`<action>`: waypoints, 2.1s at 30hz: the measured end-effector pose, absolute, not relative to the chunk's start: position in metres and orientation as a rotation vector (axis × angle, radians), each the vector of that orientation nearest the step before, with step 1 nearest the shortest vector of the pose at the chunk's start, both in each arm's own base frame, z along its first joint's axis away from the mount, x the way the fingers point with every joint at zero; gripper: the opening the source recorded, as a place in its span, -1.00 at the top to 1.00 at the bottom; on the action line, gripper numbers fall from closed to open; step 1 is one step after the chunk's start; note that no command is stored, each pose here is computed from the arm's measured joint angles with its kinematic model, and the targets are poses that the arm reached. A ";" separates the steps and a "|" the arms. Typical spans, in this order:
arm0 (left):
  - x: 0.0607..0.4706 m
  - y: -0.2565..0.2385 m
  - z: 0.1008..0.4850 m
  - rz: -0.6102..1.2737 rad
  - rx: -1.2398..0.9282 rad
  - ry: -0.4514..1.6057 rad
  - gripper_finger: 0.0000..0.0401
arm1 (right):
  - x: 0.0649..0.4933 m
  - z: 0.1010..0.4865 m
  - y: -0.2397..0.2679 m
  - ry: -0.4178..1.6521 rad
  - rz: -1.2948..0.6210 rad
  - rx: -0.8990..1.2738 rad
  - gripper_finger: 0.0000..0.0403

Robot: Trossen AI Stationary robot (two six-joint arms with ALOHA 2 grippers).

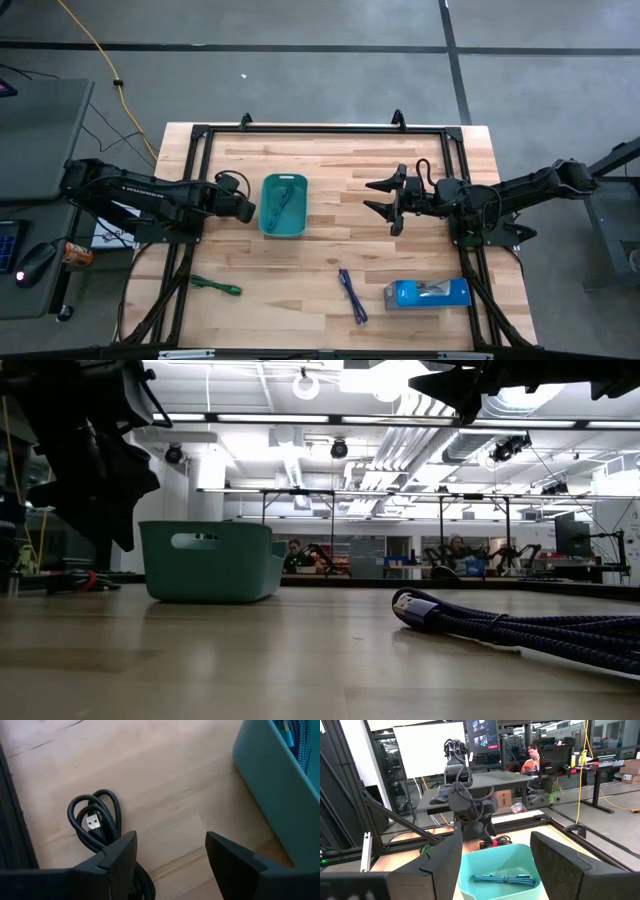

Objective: Pick and place USB-C Cables
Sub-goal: Put the black charger cable into the bin

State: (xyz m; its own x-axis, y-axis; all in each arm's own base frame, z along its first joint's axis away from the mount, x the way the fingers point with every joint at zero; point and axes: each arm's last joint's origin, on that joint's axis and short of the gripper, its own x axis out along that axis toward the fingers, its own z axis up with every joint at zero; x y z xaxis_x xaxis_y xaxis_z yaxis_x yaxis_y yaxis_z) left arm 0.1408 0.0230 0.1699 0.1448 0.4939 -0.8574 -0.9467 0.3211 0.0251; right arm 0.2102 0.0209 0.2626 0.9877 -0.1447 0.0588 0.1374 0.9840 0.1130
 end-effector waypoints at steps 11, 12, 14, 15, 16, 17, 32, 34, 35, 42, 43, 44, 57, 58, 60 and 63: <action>0.140 0.025 0.170 1.187 -0.583 0.855 -0.07 | 0.210 0.263 0.021 -0.067 -0.142 0.109 -0.13; 0.140 0.025 0.169 1.206 -0.584 0.837 -0.07 | 0.210 0.263 0.021 -0.067 -0.142 0.109 -0.13; 0.136 0.026 0.164 1.257 -0.592 0.799 -0.07 | 0.210 0.263 0.021 -0.067 -0.142 0.109 -0.13; 0.134 0.026 0.161 1.283 -0.607 0.787 -0.07 | 0.210 0.263 0.021 -0.067 -0.142 0.109 -0.13; 0.132 0.027 0.158 1.306 -0.625 0.784 -0.07 | 0.210 0.263 0.021 -0.067 -0.142 0.109 -0.13; 0.129 0.028 0.155 1.321 -0.642 0.791 -0.07 | 0.210 0.263 0.021 -0.067 -0.142 0.109 -0.13; 0.119 0.034 0.142 1.360 -0.742 0.933 -0.07 | 0.210 0.263 0.021 -0.067 -0.142 0.109 -0.13; 0.120 0.034 0.140 1.369 -0.735 0.949 -0.06 | 0.210 0.263 0.021 -0.067 -0.142 0.109 -0.13; 0.121 0.034 0.138 1.377 -0.731 0.959 -0.06 | 0.210 0.263 0.021 -0.067 -0.142 0.109 -0.13; 0.127 0.035 0.122 1.419 -0.707 1.071 -0.06 | 0.210 0.263 0.021 -0.066 -0.142 0.109 -0.13; 0.128 0.035 0.121 1.427 -0.707 1.071 -0.06 | 0.210 0.263 0.021 -0.066 -0.142 0.109 -0.13; 0.129 0.036 0.120 1.434 -0.708 1.074 -0.06 | 0.210 0.263 0.021 -0.067 -0.142 0.109 -0.13; 0.138 0.038 0.121 1.392 -0.674 1.043 -0.06 | 0.210 0.262 0.021 -0.064 -0.141 0.109 -0.13; 0.138 0.038 0.121 1.391 -0.676 1.041 -0.06 | 0.210 0.262 0.021 -0.064 -0.142 0.109 -0.13; 0.138 0.038 0.121 1.391 -0.676 1.041 -0.06 | 0.210 0.262 0.021 -0.064 -0.142 0.109 -0.13; 0.138 0.038 0.121 1.389 -0.678 1.041 -0.04 | 0.210 0.262 0.021 -0.064 -0.142 0.109 -0.13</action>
